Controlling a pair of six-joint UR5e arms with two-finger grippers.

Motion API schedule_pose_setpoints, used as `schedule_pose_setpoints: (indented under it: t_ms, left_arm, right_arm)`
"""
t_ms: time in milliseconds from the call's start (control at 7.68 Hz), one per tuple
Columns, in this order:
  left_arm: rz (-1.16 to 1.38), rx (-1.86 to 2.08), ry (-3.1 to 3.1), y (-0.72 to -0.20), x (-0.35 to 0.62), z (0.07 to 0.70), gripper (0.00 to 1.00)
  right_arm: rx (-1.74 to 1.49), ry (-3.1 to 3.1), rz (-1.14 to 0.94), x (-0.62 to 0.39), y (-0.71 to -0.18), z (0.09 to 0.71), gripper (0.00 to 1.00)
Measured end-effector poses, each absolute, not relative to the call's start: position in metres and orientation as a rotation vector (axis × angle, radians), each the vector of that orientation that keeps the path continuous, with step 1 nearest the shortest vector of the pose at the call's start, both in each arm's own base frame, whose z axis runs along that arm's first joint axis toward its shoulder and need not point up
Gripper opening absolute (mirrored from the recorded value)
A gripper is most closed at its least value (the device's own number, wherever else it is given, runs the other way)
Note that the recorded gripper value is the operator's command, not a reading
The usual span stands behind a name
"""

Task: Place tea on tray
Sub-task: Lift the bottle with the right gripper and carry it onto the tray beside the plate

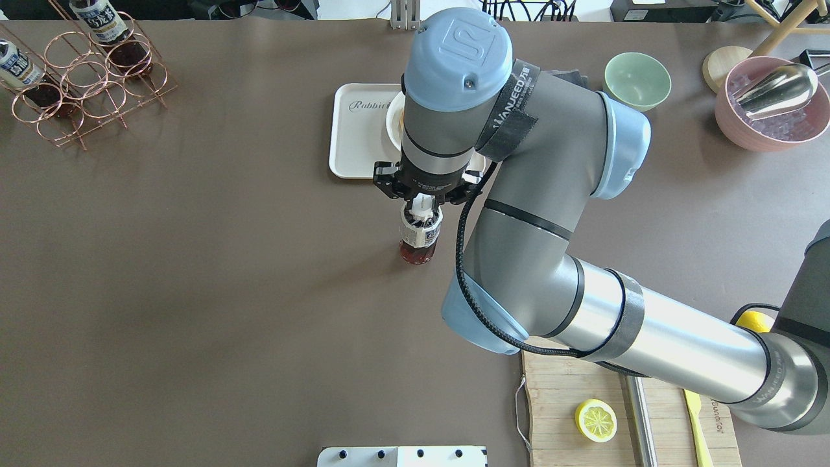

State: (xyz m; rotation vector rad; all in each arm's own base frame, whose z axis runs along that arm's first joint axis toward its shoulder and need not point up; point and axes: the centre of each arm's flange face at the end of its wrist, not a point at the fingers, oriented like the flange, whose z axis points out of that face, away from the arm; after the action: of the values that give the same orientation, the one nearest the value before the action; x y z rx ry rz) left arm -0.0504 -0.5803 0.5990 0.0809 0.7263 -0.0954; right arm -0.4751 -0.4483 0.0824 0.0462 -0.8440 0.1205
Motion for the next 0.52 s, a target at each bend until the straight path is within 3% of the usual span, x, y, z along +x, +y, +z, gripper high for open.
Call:
schedule_pose_setpoints:
  t_ms: [521]
  left_arm:
    - [-0.095,0.083,0.727,-0.580,-0.050,0.598,0.97]
  right_arm:
    - [0.018,-0.842,0.150,-0.441,-0.517,0.007,0.00]
